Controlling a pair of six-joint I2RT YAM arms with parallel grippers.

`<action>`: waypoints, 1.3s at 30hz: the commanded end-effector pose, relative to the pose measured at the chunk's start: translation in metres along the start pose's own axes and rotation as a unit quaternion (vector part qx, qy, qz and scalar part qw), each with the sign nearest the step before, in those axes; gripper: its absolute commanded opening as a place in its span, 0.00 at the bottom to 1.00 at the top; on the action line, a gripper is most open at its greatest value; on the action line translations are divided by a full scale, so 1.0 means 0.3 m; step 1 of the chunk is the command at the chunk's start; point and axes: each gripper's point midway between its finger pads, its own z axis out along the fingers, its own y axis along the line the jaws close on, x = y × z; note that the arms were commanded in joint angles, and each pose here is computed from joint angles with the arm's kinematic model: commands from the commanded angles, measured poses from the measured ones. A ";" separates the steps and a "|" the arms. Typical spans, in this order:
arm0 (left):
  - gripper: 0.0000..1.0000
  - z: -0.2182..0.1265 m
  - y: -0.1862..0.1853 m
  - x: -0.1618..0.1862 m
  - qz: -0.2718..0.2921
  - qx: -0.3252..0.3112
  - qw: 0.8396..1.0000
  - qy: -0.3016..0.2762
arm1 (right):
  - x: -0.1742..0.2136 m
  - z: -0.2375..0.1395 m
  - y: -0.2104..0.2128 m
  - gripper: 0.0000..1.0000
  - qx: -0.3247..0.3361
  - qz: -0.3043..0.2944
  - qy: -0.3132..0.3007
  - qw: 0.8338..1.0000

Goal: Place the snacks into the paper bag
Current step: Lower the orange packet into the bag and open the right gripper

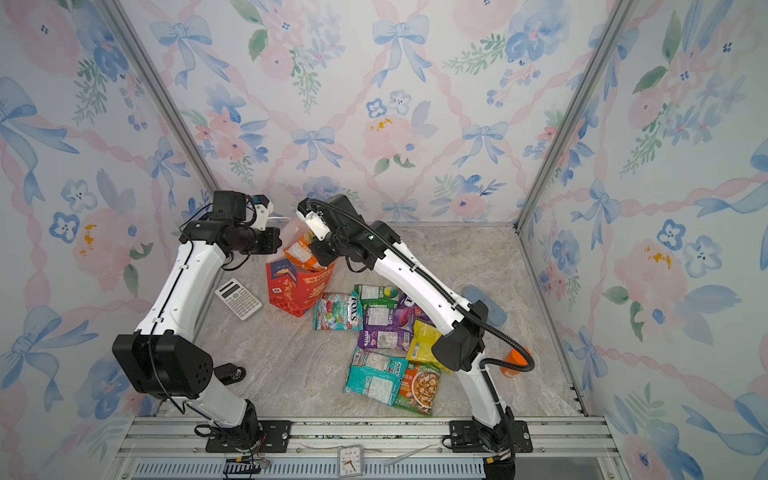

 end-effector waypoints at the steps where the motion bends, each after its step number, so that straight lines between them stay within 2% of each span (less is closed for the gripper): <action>1: 0.00 0.034 0.020 0.028 -0.007 -0.005 1.000 0.018 | -0.031 0.003 0.039 0.00 -0.014 -0.017 -0.011 1.000; 24: 0.00 0.030 -0.014 0.029 -0.005 0.024 1.000 0.015 | -0.071 0.154 0.086 0.00 -0.032 -0.030 -0.048 0.998; 33: 0.00 0.029 -0.018 0.032 -0.004 0.027 1.000 0.015 | -0.084 0.191 0.065 0.00 -0.015 -0.027 -0.063 0.998; 35: 0.00 0.027 -0.017 0.031 -0.003 0.026 1.000 0.014 | -0.097 0.193 0.050 0.03 -0.004 -0.027 -0.070 0.997; 36: 0.00 0.027 -0.016 0.032 -0.003 0.026 1.000 0.015 | -0.108 0.187 0.044 0.08 0.000 -0.026 -0.076 0.997; 39: 0.00 0.026 -0.015 0.033 -0.002 0.024 1.000 0.015 | -0.140 0.167 0.026 0.35 0.013 -0.025 -0.091 0.995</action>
